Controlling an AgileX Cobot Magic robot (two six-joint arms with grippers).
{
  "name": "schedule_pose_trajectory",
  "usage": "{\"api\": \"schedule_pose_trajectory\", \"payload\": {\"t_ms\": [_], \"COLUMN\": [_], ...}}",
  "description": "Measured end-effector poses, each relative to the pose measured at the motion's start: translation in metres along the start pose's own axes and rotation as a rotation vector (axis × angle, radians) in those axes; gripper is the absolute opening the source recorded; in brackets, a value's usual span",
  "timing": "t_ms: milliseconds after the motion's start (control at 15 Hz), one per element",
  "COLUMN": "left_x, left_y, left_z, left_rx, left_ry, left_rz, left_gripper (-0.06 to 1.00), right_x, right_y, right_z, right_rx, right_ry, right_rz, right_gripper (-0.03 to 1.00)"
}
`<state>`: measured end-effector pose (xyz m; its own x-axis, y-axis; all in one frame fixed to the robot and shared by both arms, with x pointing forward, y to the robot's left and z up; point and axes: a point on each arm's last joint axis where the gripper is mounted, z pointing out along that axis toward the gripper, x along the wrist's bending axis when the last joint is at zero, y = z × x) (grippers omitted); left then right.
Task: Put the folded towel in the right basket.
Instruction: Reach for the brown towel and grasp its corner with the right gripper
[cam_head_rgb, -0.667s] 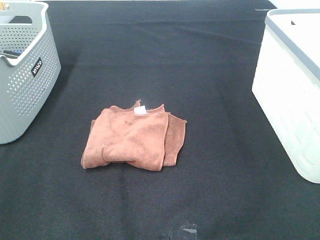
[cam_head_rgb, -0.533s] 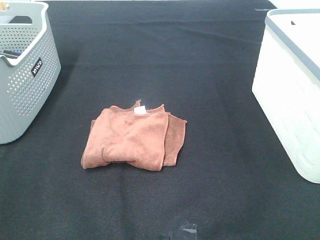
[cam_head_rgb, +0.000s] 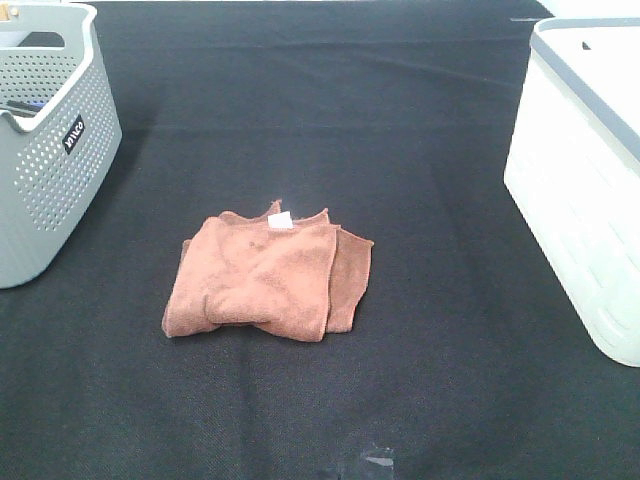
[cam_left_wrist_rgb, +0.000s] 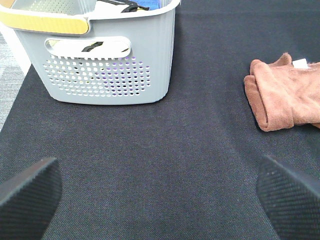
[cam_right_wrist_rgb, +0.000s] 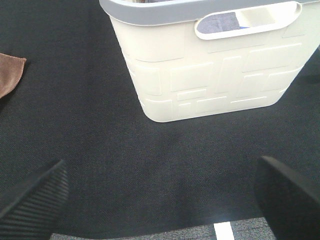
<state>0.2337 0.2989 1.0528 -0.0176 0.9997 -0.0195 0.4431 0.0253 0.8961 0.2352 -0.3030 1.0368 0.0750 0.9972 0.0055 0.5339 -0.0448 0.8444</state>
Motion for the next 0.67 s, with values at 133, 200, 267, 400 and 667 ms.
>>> {"api": "schedule_pose_trajectory", "payload": {"t_ms": [133,200,267,400,667], "left_x": [0.0000,0.0000,0.0000,0.0000,0.0000], "left_y": [0.0000,0.0000,0.0000,0.0000,0.0000], "left_z": [0.0000,0.0000,0.0000,0.0000,0.0000], "left_rx": [0.000,0.000,0.000,0.000,0.000], "left_ry": [0.000,0.000,0.000,0.000,0.000], "left_rz": [0.000,0.000,0.000,0.000,0.000], "left_gripper": [0.99,0.99,0.99,0.99,0.99], "right_x": [0.0000,0.0000,0.0000,0.0000,0.0000], "right_y": [0.0000,0.0000,0.0000,0.0000,0.0000], "right_z": [0.0000,0.0000,0.0000,0.0000,0.0000], "right_rx": [0.000,0.000,0.000,0.000,0.000], "right_ry": [0.000,0.000,0.000,0.000,0.000], "right_rz": [0.000,0.000,0.000,0.000,0.000], "right_gripper": [0.97,0.97,0.97,0.97,0.97]}}
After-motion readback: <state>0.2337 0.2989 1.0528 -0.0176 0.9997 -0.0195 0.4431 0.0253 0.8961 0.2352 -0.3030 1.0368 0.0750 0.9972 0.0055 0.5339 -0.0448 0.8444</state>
